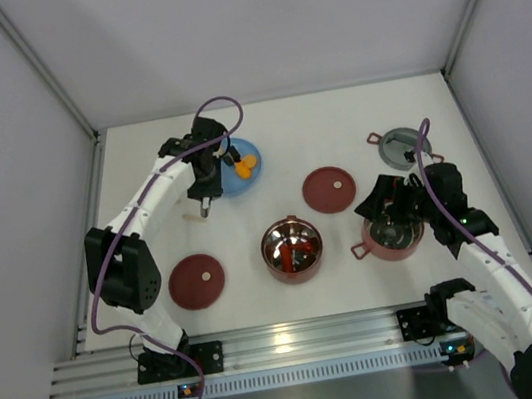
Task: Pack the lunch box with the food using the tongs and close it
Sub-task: Pick up the fake food from the plate.
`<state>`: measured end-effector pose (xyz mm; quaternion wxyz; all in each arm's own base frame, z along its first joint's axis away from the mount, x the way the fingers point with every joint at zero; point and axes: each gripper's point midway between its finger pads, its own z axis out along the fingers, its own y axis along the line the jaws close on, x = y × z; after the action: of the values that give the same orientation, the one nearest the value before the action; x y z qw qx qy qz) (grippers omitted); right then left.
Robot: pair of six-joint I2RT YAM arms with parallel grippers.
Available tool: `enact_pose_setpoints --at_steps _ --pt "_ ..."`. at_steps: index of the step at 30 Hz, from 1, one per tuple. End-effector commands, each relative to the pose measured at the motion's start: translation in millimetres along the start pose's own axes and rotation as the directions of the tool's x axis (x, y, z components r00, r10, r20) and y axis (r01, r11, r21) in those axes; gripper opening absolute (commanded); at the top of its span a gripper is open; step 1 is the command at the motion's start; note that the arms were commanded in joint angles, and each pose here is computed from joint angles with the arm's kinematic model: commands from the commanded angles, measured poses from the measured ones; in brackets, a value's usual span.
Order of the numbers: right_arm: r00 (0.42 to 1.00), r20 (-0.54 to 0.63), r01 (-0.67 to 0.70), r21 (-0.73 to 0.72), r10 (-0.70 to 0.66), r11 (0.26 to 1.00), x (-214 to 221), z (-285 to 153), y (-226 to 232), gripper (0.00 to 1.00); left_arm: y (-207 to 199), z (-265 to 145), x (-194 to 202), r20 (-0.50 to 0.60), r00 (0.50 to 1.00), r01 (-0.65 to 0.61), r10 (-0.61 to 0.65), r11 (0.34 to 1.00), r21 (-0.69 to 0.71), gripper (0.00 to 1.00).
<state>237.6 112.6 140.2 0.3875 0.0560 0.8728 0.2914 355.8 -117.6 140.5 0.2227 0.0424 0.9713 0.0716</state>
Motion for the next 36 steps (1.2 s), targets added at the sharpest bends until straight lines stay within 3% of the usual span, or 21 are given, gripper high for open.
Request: enact_pose_setpoints --at_steps 1,2,5,11,30,36 --pt "1.0 0.021 0.008 -0.011 -0.007 1.0 -7 0 2 1.0 9 -12 -3 0.029 1.0 0.002 -0.001 1.0 -0.022 0.38" --pt "1.0 0.023 0.008 -0.011 -0.008 1.0 -8 -1 2 0.99 10 -12 -3 0.03 1.0 0.002 -0.001 1.0 -0.028 0.46" --pt "1.0 0.023 0.007 -0.013 -0.007 1.0 -7 0 2 0.99 11 -14 -5 0.039 0.999 0.006 -0.005 1.0 -0.029 0.53" --pt "1.0 0.023 0.009 -0.014 -0.009 1.0 -7 0 2 0.99 9 -12 -4 0.032 0.999 0.0 0.001 1.0 -0.024 0.55" --pt "1.0 0.021 0.006 -0.015 -0.006 1.0 -6 0 2 0.99 -3 11 10 -0.049 0.999 -0.021 0.021 1.0 0.001 0.45" --pt "1.0 0.016 0.007 -0.018 -0.007 1.0 -6 0 2 0.99 -8 14 12 -0.056 0.998 -0.019 0.02 1.0 0.022 0.35"
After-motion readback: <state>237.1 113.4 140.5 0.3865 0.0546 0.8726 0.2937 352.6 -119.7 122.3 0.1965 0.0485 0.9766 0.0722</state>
